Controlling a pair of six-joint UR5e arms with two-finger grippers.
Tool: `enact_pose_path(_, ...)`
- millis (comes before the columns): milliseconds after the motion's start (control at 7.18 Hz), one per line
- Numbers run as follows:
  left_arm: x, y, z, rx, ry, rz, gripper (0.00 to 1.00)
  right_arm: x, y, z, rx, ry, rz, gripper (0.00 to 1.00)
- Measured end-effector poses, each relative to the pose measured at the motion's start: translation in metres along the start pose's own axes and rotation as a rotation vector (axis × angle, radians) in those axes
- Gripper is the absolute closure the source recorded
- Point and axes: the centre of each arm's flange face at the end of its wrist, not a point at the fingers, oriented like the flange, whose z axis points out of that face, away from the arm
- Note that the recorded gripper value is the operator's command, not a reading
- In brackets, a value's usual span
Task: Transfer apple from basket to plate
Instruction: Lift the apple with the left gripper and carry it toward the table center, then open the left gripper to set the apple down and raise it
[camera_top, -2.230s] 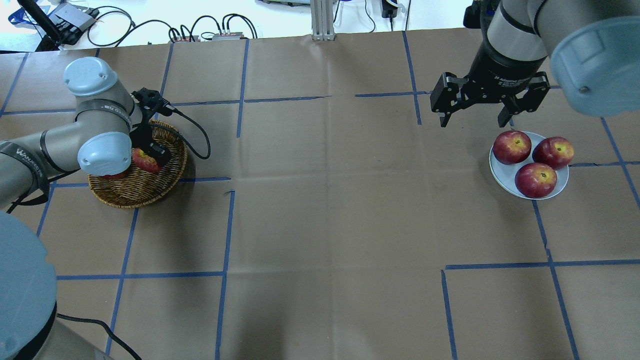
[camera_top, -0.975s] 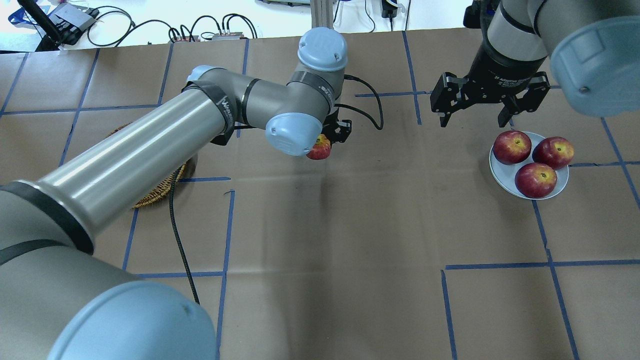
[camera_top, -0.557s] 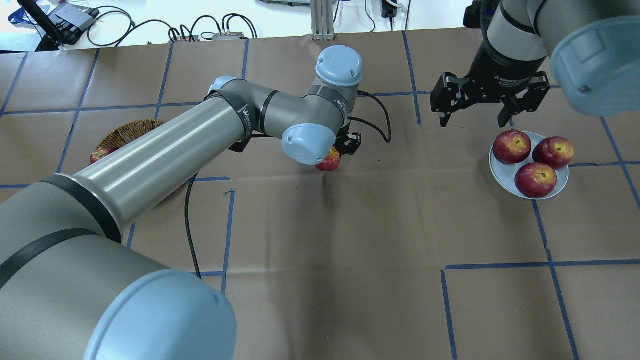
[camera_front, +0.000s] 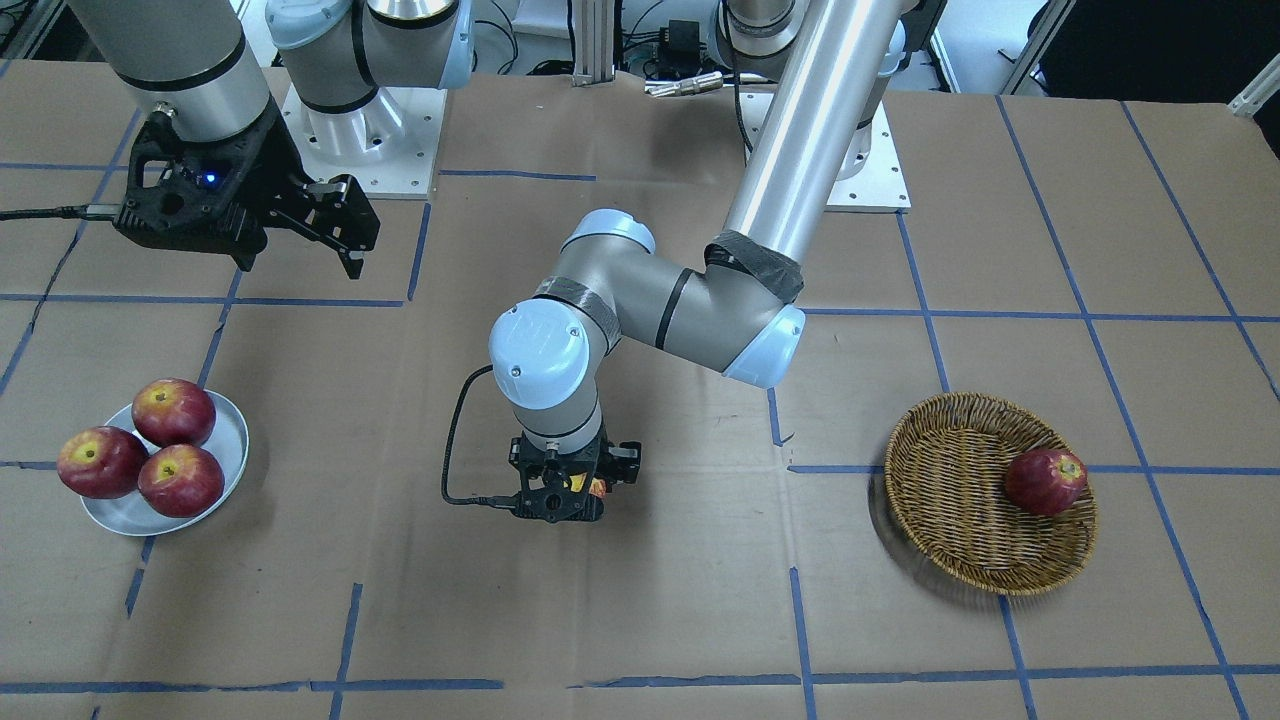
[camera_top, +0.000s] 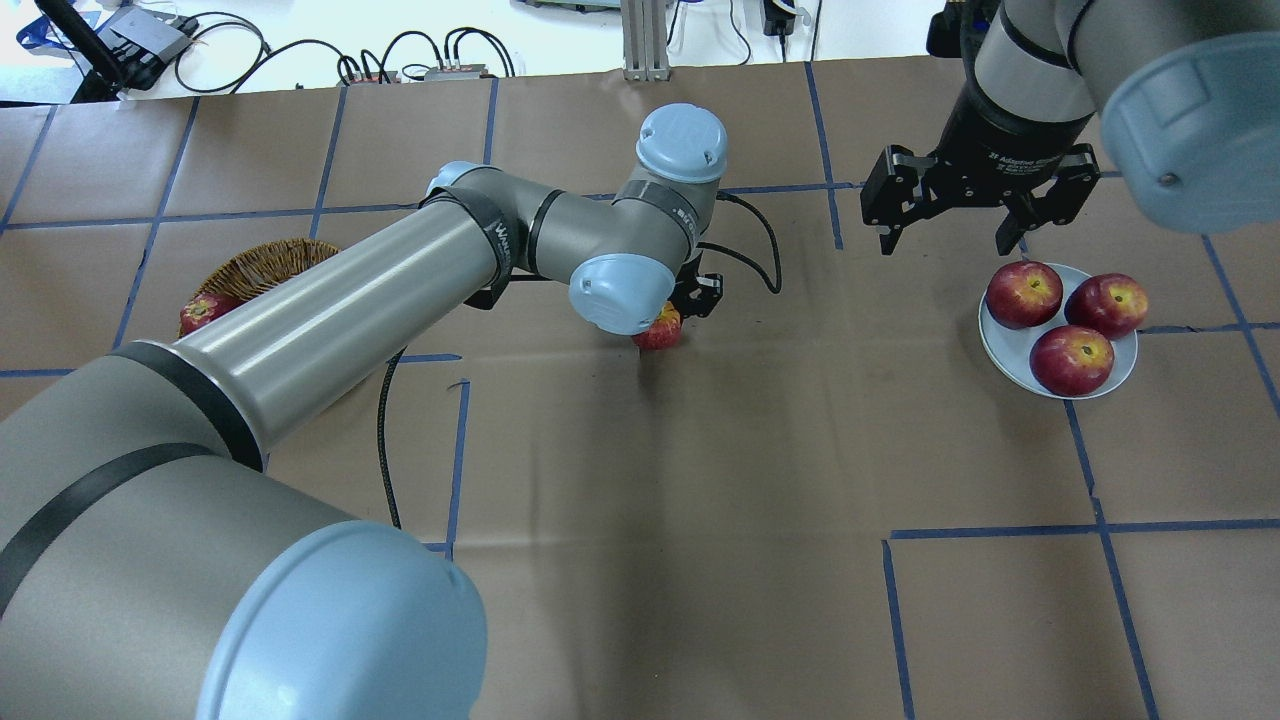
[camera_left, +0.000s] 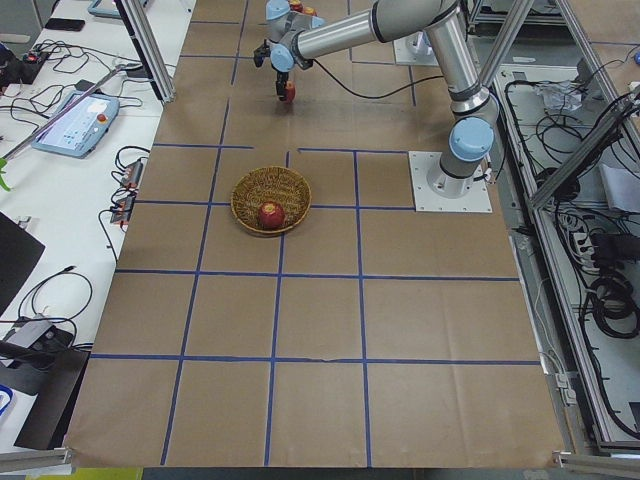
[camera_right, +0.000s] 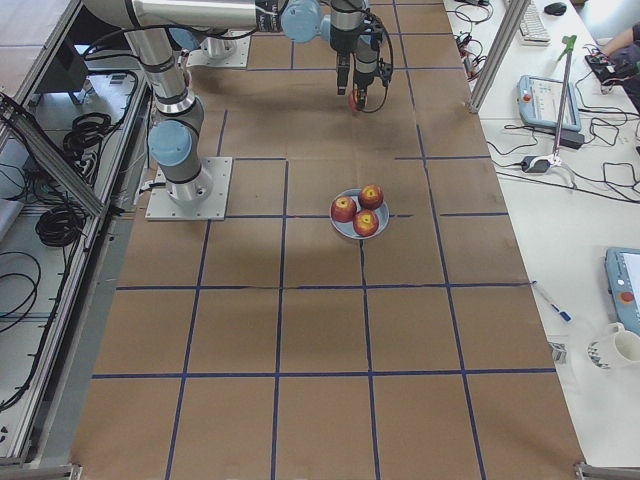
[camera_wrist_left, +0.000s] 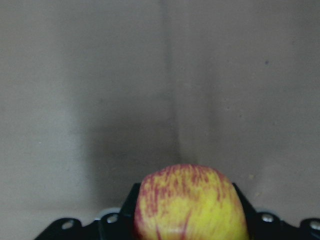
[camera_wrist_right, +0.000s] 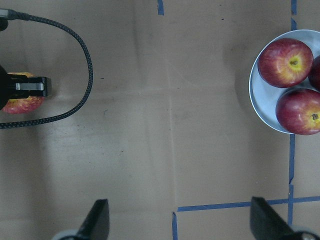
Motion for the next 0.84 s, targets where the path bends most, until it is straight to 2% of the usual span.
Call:
enact_pose_path(139, 0.000, 0.000, 0.000, 0.000, 0.000, 0.002, 0.02, 0.000, 0.000, 0.000, 0.000, 0.000, 0.000, 0.00)
enact_pose_path(557, 0.000, 0.000, -0.003, 0.004, 0.003, 0.006, 0.02, 0.000, 0.000, 0.000, 0.001, 0.000, 0.000, 0.00)
enact_pose_path(697, -0.001, -0.001, -0.011, 0.014, 0.004, 0.006, 0.02, 0.000, 0.000, 0.000, 0.001, 0.000, 0.000, 0.00)
enact_pose_path(836, -0.006, -0.002, -0.034, 0.040, 0.013, 0.002, 0.02, 0.000, 0.000, 0.000, 0.001, 0.000, 0.000, 0.00)
